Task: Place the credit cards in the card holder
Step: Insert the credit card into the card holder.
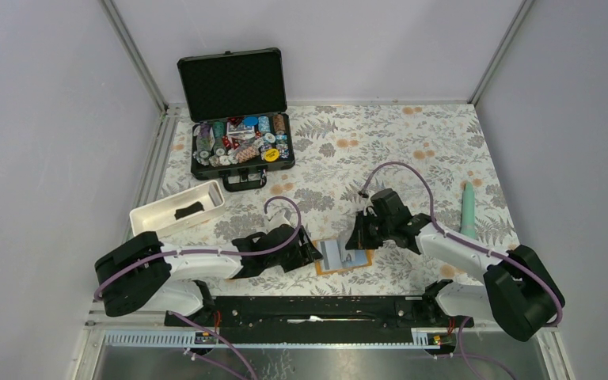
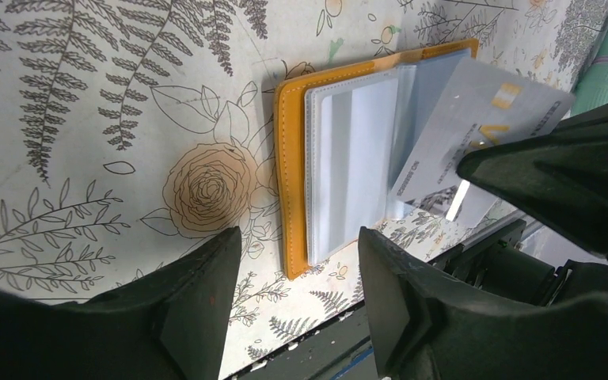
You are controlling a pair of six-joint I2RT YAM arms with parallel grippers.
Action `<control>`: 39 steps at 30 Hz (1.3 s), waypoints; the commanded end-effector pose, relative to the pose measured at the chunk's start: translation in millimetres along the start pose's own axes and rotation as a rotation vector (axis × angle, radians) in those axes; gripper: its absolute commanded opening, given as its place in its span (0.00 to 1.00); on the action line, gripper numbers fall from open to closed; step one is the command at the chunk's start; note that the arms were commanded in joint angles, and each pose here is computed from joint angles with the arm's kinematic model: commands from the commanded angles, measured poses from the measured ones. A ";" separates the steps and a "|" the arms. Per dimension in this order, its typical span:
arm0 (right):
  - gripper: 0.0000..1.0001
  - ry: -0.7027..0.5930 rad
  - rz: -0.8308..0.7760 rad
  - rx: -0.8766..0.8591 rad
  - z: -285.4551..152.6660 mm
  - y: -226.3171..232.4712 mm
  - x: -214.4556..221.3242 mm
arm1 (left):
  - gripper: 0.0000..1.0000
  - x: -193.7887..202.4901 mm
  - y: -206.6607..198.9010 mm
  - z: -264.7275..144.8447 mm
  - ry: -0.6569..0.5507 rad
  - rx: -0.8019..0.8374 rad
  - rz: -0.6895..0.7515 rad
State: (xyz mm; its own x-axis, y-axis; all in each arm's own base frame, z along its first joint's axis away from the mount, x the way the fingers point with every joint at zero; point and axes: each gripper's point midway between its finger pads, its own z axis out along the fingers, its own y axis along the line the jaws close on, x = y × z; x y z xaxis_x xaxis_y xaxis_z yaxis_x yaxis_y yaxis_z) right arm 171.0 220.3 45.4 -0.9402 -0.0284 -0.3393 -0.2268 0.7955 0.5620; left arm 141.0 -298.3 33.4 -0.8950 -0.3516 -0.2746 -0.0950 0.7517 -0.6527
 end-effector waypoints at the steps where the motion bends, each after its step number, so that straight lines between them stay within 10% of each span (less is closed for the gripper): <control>1: 0.00 -0.037 0.034 -0.064 -1.8 8.8 -10.6 | 0.58 -6.5 5.0 4.1 -0.032 -0.019 0.024; 30: 0.00 0.062 0.111 -0.125 17.6 2.6 15.2 | 0.45 -6.0 16.6 19.9 -0.014 -0.081 0.051; 39: 0.00 0.066 0.152 -0.151 20.1 5.1 18.2 | 0.27 -0.7 22.8 24.3 0.006 -0.097 0.053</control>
State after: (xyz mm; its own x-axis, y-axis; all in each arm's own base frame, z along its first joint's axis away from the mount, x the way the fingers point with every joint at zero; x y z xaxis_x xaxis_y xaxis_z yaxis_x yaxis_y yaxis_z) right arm 154.8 234.5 28.3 -0.9807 0.0216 -0.1942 -0.1237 0.7007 0.7026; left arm 156.8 -305.3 21.1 -0.8890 -0.3445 -0.3016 -0.0856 0.7722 -0.6296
